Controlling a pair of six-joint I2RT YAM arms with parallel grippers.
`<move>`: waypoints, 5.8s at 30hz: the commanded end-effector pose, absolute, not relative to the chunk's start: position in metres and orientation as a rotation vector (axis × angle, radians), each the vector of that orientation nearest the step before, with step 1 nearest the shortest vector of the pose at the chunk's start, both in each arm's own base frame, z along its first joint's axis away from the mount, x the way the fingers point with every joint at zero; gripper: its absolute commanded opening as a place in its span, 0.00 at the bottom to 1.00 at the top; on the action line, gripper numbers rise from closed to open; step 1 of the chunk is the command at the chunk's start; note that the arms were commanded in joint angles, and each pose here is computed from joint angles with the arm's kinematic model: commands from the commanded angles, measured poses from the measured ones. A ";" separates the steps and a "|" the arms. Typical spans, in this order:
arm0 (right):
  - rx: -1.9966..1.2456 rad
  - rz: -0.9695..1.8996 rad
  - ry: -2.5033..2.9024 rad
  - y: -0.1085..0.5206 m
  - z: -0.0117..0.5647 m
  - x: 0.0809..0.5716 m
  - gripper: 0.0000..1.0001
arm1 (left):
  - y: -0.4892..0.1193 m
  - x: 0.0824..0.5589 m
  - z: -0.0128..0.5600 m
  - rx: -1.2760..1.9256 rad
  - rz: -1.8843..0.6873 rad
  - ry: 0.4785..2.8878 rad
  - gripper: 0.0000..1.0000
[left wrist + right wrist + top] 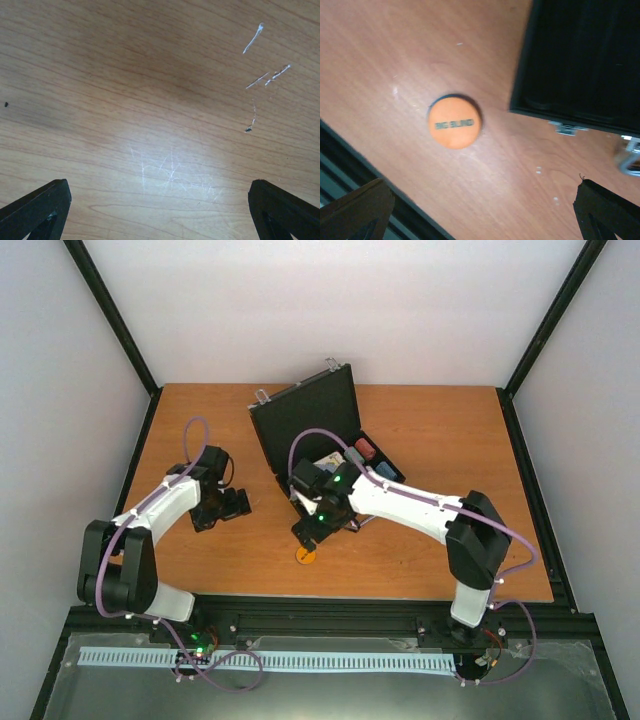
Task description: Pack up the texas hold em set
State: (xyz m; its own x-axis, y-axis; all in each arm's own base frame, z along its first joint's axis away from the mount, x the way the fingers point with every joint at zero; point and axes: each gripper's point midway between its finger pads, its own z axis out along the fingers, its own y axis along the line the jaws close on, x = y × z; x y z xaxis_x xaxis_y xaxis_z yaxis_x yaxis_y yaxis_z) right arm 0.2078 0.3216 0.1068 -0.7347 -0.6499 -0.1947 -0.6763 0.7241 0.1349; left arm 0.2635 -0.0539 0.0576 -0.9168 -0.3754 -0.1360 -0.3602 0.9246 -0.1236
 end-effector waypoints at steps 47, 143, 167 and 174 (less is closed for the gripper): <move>-1.377 0.149 2.877 0.367 0.003 0.165 0.75 | -0.063 0.269 0.071 -0.445 -0.256 2.903 1.00; -1.358 0.288 2.789 0.368 0.048 0.166 0.80 | -0.060 0.257 0.064 -0.395 -0.220 2.960 1.00; -1.458 0.136 2.816 0.372 0.005 0.172 0.86 | -0.063 0.257 0.057 -0.384 -0.241 2.962 1.00; -1.471 0.133 2.843 0.358 -0.001 0.168 0.77 | -0.063 0.260 0.055 -0.386 -0.242 2.963 1.00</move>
